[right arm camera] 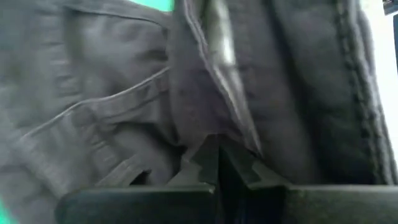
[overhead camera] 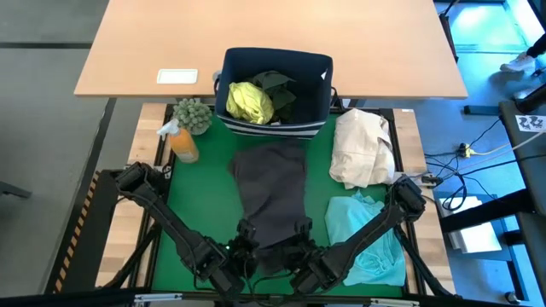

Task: Fold laundry
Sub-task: Fold the black shorts

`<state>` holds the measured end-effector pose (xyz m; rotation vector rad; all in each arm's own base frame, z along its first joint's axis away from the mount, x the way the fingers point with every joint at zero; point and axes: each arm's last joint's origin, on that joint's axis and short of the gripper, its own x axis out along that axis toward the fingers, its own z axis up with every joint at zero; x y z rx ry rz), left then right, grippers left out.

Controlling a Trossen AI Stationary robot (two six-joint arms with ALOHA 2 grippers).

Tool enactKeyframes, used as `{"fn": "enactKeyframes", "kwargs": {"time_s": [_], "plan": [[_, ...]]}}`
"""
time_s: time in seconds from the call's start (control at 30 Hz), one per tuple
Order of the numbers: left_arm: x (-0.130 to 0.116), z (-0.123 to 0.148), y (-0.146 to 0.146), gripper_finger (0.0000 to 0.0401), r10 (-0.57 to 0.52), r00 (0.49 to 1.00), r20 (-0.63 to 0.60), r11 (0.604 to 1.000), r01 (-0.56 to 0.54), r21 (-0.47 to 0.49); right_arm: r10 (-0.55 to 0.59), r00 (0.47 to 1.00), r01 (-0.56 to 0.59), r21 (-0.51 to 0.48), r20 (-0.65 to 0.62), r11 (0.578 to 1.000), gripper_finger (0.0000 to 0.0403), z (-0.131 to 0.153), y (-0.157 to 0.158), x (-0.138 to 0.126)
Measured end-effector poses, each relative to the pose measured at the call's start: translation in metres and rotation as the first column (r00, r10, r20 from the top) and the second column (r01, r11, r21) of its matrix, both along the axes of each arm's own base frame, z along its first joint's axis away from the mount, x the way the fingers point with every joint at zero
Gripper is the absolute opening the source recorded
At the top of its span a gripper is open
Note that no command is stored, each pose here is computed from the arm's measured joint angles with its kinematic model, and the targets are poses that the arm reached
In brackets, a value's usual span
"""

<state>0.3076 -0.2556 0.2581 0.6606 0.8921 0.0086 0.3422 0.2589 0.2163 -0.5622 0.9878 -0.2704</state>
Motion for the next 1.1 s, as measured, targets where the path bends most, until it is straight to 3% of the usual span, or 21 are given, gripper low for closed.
{"fn": "enactKeyframes", "kwargs": {"time_s": [0.23, 0.5, 0.6, 0.77, 0.97, 1.1], "plan": [[0.003, 0.001, -0.004, 0.0042, -0.015, 1.000, 0.021, 0.999, 0.016, -0.048, -0.037, 0.998, 0.038, 0.033, -0.042, 0.999, 0.0001, -0.002, -0.002, -0.004], [-0.003, 0.001, -0.010, 0.0120, -0.053, 0.999, 0.014, 0.998, 0.053, -0.035, -0.169, 0.980, 0.169, 0.000, -0.101, 0.986, 0.0001, -0.002, -0.012, -0.017], [-0.007, 0.001, -0.010, 0.0143, -0.040, 0.999, 0.018, 0.999, 0.040, 0.012, -0.185, 0.977, 0.186, -0.003, -0.109, 0.982, 0.0001, -0.002, -0.009, -0.023], [-0.016, -0.002, 0.008, 0.0160, 0.146, 0.989, 0.040, 0.980, -0.150, 0.132, -0.177, 0.977, 0.179, 0.006, -0.116, 0.984, 0.0001, -0.002, 0.001, -0.033], [-0.011, -0.018, 0.037, 0.0146, 0.273, 0.962, 0.019, 0.948, -0.272, 0.165, -0.152, 0.973, 0.157, 0.016, -0.174, 0.987, 0.0001, -0.003, 0.009, -0.044], [-0.009, -0.042, 0.067, 0.0128, 0.345, 0.938, -0.027, 0.932, -0.339, 0.133, -0.142, 0.958, 0.156, 0.038, -0.248, 0.987, 0.0001, -0.004, 0.013, -0.050]]}}
